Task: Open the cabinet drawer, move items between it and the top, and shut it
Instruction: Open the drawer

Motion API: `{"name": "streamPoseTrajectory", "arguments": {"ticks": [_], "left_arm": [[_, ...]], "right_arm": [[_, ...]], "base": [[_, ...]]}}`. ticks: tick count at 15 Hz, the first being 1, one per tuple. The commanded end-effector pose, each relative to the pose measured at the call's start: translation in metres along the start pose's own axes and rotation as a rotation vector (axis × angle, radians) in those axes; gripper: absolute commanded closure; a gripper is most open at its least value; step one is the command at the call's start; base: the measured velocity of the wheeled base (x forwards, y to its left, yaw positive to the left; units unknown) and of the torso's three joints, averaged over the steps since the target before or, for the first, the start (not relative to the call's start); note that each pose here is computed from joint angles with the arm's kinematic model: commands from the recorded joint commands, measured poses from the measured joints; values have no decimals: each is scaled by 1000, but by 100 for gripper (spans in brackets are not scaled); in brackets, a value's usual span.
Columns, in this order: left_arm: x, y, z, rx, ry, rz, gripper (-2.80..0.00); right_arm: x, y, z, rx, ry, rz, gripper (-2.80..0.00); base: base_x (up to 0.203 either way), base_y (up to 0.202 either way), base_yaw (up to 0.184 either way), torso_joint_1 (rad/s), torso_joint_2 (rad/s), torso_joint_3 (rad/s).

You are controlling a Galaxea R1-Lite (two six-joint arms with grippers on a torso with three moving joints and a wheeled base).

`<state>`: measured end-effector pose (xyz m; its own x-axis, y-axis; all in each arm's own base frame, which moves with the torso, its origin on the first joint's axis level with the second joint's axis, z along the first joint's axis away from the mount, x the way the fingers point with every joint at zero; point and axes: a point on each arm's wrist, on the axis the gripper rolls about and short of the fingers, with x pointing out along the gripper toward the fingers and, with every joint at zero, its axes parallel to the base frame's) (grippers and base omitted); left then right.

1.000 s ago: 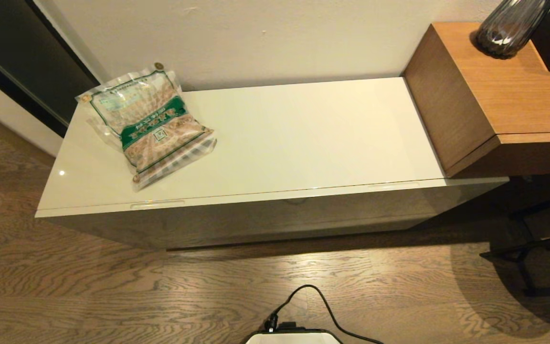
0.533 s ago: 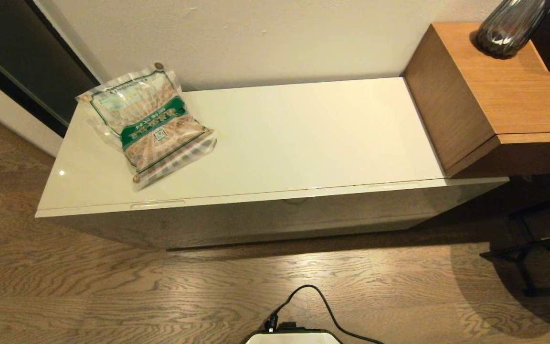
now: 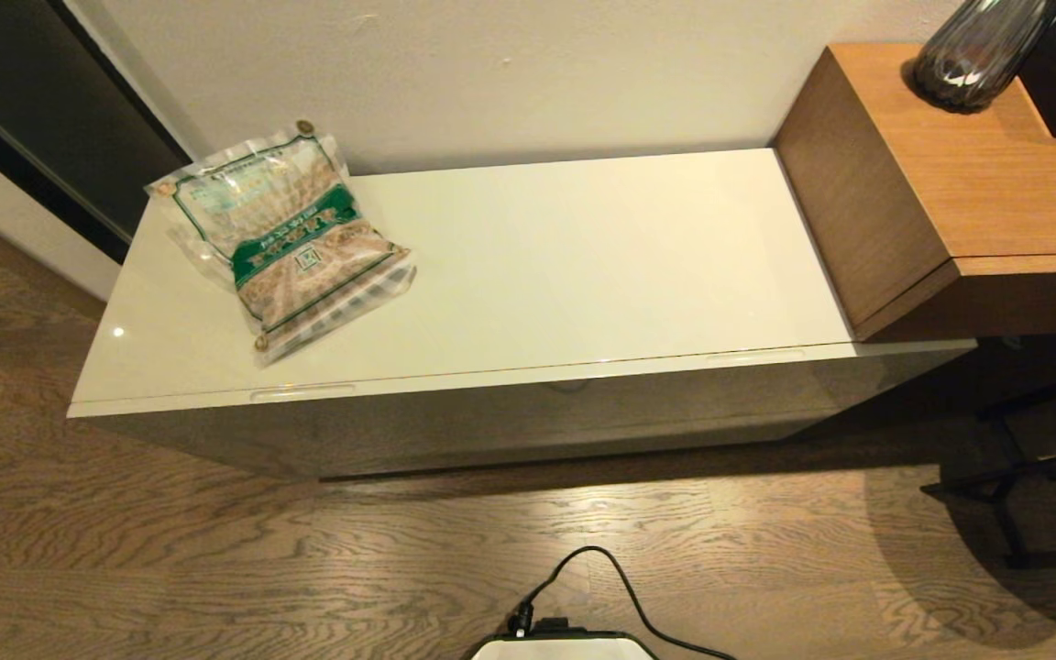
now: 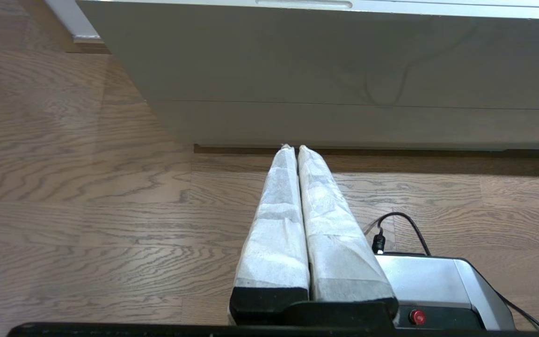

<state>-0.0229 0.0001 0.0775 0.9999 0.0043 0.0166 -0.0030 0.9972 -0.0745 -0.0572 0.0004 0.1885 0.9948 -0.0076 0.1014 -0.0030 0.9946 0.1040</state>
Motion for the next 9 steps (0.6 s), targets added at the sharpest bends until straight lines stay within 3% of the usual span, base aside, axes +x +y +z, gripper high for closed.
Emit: {"name": "streamPoseTrajectory", "arguments": {"ticks": [1, 3, 5, 9], "left_arm": [[0, 0, 0, -1, 1, 0, 0], [0, 0, 0, -1, 1, 0, 0], [0, 0, 0, -1, 1, 0, 0], [0, 0, 0, -1, 1, 0, 0]], "right_arm": [[30, 5, 47, 11, 145, -9, 0], [81, 5, 40, -24, 375, -11, 0], [139, 4, 27, -27, 516, -3, 0], [250, 5, -10, -11, 572, -44, 0]], "base": [[0, 0, 0, 0, 0, 0], [0, 0, 0, 0, 0, 0], [0, 0, 0, 0, 0, 0], [0, 0, 0, 0, 0, 0]]}}
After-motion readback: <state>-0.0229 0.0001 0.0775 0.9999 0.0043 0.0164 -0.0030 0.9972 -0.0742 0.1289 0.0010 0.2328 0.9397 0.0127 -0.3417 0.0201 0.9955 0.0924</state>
